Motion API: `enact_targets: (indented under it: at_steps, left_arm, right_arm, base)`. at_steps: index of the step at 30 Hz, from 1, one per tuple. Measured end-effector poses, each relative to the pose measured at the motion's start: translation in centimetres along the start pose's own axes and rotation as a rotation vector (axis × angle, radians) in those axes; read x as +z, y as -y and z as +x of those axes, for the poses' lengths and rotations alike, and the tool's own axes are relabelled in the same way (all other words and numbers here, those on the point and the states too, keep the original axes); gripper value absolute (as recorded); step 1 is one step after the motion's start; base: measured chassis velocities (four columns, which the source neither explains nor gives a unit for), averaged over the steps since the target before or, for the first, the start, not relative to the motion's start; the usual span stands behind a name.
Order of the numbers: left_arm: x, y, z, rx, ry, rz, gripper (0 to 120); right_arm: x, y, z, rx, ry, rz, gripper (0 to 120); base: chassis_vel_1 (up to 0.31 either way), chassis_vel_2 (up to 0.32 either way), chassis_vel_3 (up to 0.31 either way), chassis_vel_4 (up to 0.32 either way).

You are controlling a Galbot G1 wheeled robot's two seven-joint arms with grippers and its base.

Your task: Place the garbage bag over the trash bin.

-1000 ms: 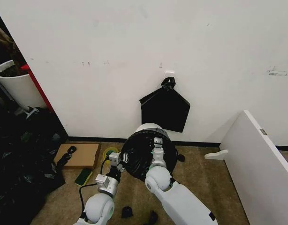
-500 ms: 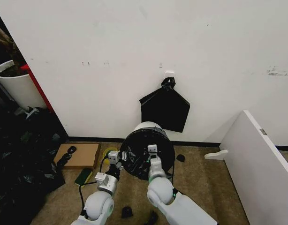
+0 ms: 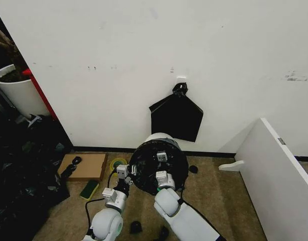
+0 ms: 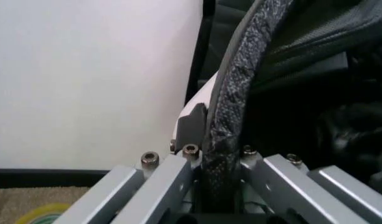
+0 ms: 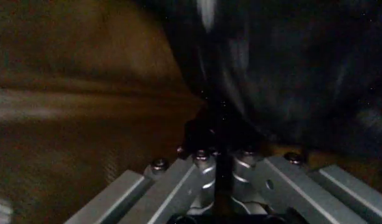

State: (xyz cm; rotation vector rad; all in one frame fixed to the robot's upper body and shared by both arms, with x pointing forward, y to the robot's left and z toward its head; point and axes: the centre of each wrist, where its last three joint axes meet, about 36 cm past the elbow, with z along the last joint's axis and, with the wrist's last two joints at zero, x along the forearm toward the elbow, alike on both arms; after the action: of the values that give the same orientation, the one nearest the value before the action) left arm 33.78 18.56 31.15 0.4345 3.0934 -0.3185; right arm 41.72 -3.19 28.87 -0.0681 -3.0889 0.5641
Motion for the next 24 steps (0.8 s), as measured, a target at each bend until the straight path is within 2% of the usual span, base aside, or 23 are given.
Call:
enact_targets:
  at_steps: [6, 11, 19, 24]
  left_arm:
    - [-0.4, 0.2, 0.2, 0.009, 0.001, 0.000, 0]
    - [-0.5, 0.1, 0.3, 0.017, 0.002, -0.012, 0]
    - [-0.2, -0.4, -0.2, 0.017, 0.001, -0.038, 0]
    - [-0.3, -0.6, -0.5, 0.018, 0.007, -0.042, 0]
  right_arm:
    - [1.0, 0.2, -1.4, 0.038, -0.054, 0.077, 0]
    - [0.8, 0.4, -1.8, 0.061, -0.124, 0.092, 0]
    - [-1.0, 1.0, -0.9, 0.038, -0.213, 0.038, 0]
    - [-2.0, 2.0, -0.1, -0.026, -0.206, 0.009, 0]
  base:
    - [0.000, 0.000, 0.000, 0.000]
    - [0.000, 0.000, 0.000, 0.000]
    - [0.000, 0.000, 0.000, 0.000]
    - [0.000, 0.000, 0.000, 0.000]
